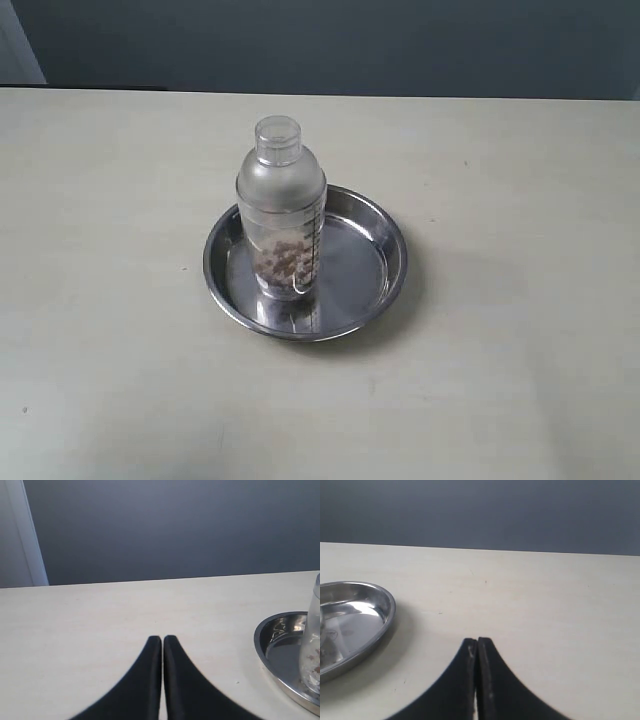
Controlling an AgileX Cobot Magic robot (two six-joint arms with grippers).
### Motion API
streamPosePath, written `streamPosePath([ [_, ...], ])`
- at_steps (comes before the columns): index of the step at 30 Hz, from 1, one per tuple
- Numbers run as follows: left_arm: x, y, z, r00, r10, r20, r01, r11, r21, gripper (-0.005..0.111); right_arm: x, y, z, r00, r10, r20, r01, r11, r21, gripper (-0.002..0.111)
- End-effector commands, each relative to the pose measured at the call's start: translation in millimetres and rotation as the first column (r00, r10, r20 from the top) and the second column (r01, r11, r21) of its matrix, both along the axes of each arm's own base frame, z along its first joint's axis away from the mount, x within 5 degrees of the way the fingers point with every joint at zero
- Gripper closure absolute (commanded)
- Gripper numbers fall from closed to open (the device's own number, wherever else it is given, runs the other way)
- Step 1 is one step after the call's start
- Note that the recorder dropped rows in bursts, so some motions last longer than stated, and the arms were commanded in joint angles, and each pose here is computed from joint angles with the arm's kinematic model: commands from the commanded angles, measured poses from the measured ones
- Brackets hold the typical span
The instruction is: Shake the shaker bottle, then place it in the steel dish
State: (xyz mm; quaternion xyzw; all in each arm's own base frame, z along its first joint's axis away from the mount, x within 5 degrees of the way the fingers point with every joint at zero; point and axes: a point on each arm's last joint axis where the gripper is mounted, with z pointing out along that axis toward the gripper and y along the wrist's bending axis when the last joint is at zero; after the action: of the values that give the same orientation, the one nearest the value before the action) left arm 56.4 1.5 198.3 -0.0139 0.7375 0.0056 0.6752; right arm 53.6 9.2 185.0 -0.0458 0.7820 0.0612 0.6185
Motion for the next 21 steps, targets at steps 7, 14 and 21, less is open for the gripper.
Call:
streamPosePath([
  [7, -0.2, 0.0, 0.4, 1.000, -0.001, 0.015, 0.001, 1.000, 0.005, 0.105, 0.0, 0.1, 0.6, 1.000, 0.003, 0.012, -0.003, 1.000, -0.001, 0.109],
  [14, -0.2, 0.1, 0.1, 1.000, 0.000, 0.012, 0.000, 1.000, 0.011, 0.105, 0.0, 0.1, 0.6, 1.000, 0.003, 0.012, -0.003, 1.000, -0.001, 0.109],
  [21, -0.2, 0.1, 0.1, 1.000, 0.000, 0.012, 0.000, 1.000, 0.011, 0.105, 0.0, 0.1, 0.6, 1.000, 0.003, 0.012, -0.003, 1.000, -0.001, 0.109],
])
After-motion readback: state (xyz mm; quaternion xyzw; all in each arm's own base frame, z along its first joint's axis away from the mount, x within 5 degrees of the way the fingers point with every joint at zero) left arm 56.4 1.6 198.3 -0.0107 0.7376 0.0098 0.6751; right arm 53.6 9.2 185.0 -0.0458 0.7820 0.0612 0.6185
